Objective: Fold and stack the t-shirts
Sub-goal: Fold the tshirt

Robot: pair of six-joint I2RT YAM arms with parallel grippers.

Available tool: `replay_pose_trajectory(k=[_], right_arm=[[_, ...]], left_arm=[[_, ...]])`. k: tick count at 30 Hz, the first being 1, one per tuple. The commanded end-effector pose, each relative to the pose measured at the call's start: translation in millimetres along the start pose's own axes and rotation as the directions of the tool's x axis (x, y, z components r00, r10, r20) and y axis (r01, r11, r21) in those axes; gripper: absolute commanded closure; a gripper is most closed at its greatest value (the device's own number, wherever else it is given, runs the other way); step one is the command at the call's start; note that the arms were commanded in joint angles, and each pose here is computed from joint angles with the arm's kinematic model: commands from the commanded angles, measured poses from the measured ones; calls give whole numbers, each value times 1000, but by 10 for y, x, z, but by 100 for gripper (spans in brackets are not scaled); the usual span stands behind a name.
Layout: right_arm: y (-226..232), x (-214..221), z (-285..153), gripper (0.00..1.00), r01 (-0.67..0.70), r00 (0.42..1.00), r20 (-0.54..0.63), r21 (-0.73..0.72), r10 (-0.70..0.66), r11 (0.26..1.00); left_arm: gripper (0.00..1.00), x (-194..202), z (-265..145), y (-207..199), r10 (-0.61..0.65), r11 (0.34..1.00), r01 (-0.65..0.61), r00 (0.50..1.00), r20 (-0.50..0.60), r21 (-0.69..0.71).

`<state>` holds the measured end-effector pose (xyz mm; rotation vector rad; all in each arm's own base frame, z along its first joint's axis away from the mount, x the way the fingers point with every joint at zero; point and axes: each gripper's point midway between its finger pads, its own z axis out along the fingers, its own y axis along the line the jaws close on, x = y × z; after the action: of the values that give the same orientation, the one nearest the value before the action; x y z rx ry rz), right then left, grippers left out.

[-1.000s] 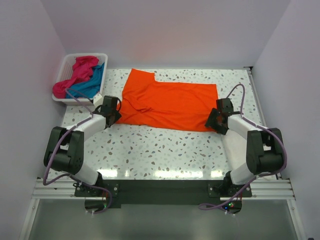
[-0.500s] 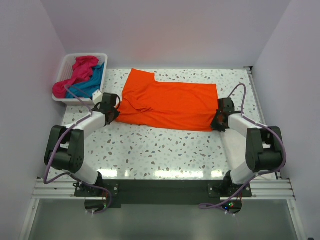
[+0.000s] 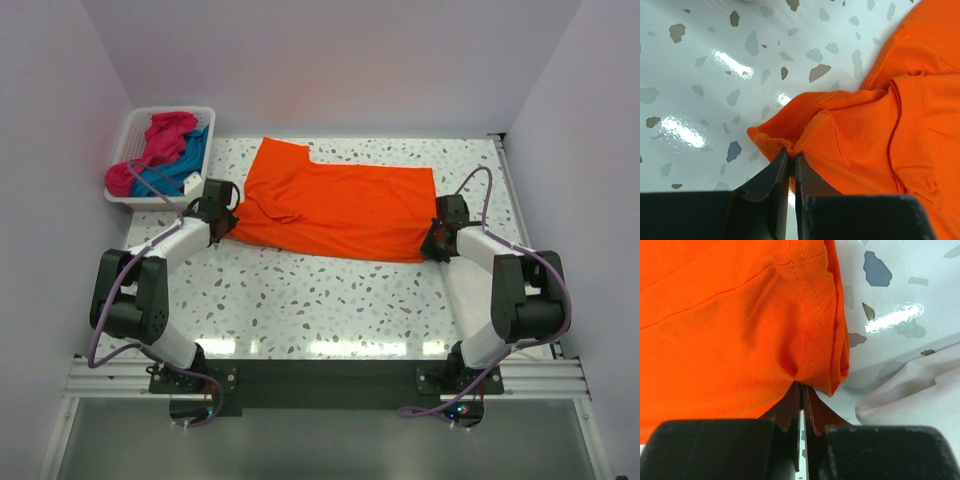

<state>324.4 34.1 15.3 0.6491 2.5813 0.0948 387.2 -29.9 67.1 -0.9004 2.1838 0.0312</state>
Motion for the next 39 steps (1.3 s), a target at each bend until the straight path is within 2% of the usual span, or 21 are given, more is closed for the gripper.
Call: replay_pose_trajectory(k=[1,2,6,8,13,20,27,31,34,35,39], right_arm=[[19,-3,31,99,17,1000,-11,-7,-17,1000],[26,-4,30,99,18,1000,-8,-9,-18,1000],[34,14,37,99,20,1000,-16,-16,-20,1000],[29,10,42,99,15,1000,-15,-14,-15,1000],[42,9,39,99,16,1000,-15,-18,-17,1000],[41,26,37,100,15,1000,-20,-20,-15,1000],[69,34,67,100,14,999,-33,-29,-14,999],[65,34,66,100,14,999,-38,-23,-15,1000],[77,9,39,100,19,999,-38,-24,-20,1000],[78,0,11,100,20,999,-37,-24,-21,999],[83,4,-86,100,25,999,-32,-35,-26,999]], left_arm=[[95,-281,-117,-84,-3,999,0,998,67,47],[92,-272,-139,-119,1,998,-5,998,59,70],[53,-291,-234,-116,13,995,-20,997,71,103],[47,-251,-278,-64,3,994,-10,998,66,106],[45,-72,-299,62,-31,993,26,999,39,111],[48,215,-185,152,-41,992,42,999,-17,118],[43,317,5,105,-40,991,43,999,-31,123],[48,365,145,88,-39,995,44,998,-50,89],[65,298,166,141,-40,999,41,999,-37,28],[77,283,152,223,-35,999,34,999,-30,-15],[98,22,-28,320,-51,996,54,998,47,-68]])
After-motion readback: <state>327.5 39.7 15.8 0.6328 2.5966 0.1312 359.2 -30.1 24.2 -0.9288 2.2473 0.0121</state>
